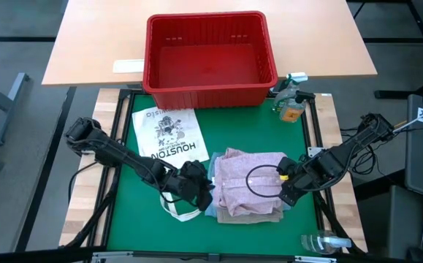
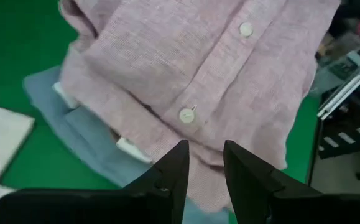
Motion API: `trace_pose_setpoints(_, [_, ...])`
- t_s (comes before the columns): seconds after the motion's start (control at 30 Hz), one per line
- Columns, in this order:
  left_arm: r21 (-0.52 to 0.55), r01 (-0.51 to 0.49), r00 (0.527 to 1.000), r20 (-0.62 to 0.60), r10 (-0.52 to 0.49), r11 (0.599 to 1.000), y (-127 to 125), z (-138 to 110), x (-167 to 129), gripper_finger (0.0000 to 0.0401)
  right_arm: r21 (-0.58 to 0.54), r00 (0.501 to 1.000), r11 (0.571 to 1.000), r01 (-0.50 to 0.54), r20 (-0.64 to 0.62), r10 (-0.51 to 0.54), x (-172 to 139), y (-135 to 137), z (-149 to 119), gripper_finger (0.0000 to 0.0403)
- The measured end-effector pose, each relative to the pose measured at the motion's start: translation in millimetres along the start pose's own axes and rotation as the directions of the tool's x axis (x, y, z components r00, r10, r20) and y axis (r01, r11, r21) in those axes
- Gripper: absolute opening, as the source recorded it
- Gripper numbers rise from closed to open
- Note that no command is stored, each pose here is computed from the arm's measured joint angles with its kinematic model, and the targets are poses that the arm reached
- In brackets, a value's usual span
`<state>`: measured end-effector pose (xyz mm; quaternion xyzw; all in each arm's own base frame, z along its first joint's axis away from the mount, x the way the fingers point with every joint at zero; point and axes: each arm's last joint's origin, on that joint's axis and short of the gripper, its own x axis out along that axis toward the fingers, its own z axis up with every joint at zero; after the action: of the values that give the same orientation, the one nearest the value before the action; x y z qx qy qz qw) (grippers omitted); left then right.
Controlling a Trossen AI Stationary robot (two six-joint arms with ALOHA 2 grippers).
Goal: Fold laundry
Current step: Stack the folded pink polo on top of the folded white underwear
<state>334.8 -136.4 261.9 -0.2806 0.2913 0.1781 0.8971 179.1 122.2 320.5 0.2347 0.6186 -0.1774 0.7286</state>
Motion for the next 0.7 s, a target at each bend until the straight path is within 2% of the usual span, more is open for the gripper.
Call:
trace_pose_setpoints(0.2, [-0.059,0.035,0.999,-0.028,-0.037,0.998,4,4,25,0.0132,-0.004,1.0,1.0,0.001,0.003,-0.001,0,0,0,0.0174])
trace_pose_setpoints(0.37, [-0.176,0.017,0.997,-0.065,-0.029,0.984,11,4,45,0.0161,-0.092,1.0,0.996,-0.006,-0.012,0.005,0,0,0,0.0179])
trace_pose_setpoints(0.53, [-0.272,-0.021,0.996,-0.094,-0.005,0.962,18,1,62,0.0169,-0.105,1.0,0.994,-0.008,-0.01,0.007,0,0,0,0.0179])
trace_pose_setpoints(0.7, [-0.3,0.008,0.998,-0.065,-0.028,0.954,18,3,73,0.0169,-0.105,1.0,0.994,-0.004,-0.001,0.004,0,0,0,0.0179])
